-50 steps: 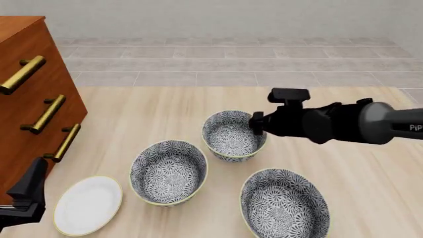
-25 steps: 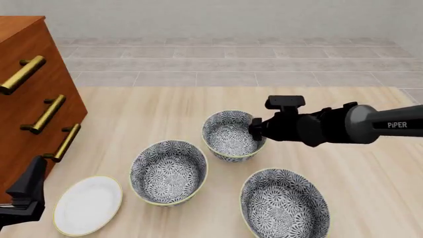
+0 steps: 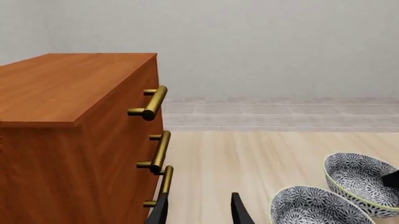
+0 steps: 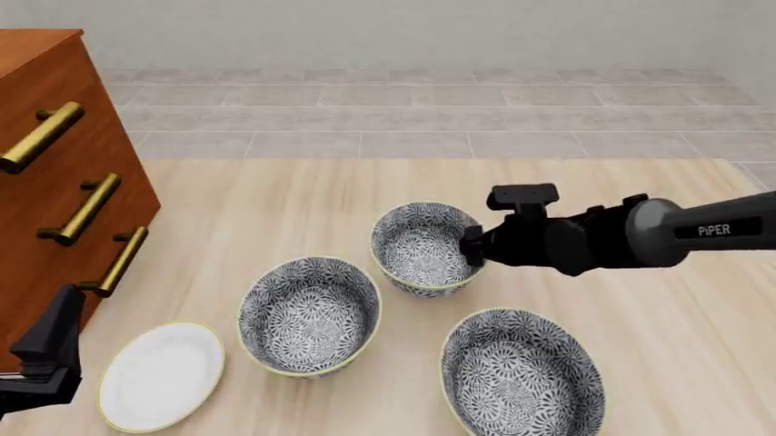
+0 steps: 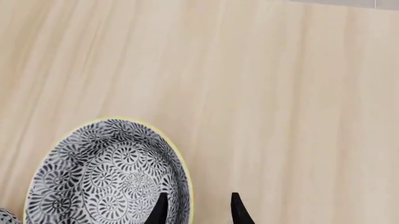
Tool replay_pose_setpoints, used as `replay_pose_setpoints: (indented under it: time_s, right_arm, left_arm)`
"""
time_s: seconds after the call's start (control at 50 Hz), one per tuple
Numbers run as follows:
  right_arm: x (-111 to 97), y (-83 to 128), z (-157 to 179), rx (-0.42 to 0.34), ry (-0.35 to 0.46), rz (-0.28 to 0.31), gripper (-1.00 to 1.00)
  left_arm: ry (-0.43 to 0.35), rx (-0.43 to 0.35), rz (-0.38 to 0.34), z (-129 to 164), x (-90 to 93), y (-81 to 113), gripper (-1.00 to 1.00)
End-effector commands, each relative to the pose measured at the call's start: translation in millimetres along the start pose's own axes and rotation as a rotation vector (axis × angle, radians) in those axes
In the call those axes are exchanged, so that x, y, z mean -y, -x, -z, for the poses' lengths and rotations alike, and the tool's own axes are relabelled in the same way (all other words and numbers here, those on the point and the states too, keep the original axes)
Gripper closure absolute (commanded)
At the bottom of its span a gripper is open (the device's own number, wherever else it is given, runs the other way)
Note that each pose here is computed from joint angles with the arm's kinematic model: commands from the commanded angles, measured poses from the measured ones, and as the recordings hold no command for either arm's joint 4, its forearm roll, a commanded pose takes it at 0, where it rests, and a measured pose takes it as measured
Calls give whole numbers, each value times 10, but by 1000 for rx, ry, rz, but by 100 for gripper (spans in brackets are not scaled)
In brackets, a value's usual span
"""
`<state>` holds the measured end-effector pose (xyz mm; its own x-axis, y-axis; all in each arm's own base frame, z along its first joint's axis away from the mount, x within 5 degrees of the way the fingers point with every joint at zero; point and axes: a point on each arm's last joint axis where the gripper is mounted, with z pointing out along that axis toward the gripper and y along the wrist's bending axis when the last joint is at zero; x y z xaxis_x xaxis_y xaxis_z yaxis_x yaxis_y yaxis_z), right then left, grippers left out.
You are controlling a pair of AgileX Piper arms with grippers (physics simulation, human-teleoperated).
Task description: Stack the bowl at the front on the bowl in the middle.
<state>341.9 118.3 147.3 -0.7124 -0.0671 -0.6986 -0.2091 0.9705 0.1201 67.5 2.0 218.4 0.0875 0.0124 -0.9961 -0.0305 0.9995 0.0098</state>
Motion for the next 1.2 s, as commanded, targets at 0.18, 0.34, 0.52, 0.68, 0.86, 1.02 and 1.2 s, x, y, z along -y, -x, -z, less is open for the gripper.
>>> replay_pose_setpoints:
  time_s: [0.18,0.34,0.52,0.68,0.86,1.02,1.2]
  right_arm:
    - [18,-17,-7,2,-3,15,-100]
    - [14,11,23,10,-1,14,100]
    - [18,54,73,24,-1,5,100]
    - [37,117,135,40,-4,-8,100]
    - [23,246,299,79,1,-26,100]
    - [-21,420,584,138,15,-41,100]
    - [-146,564,946,198,51,-44,100]
  left_arm:
    - [3,0,0,-5,-2,2,-100]
    - [3,1,1,2,-2,6,-100]
    - [6,1,0,-6,-4,6,-100]
    - [5,0,-1,-4,-3,2,-100]
    - [6,0,0,-5,-4,3,-100]
    - [3,0,6,-3,-2,5,-100]
    - [-17,2,19,15,11,13,-100]
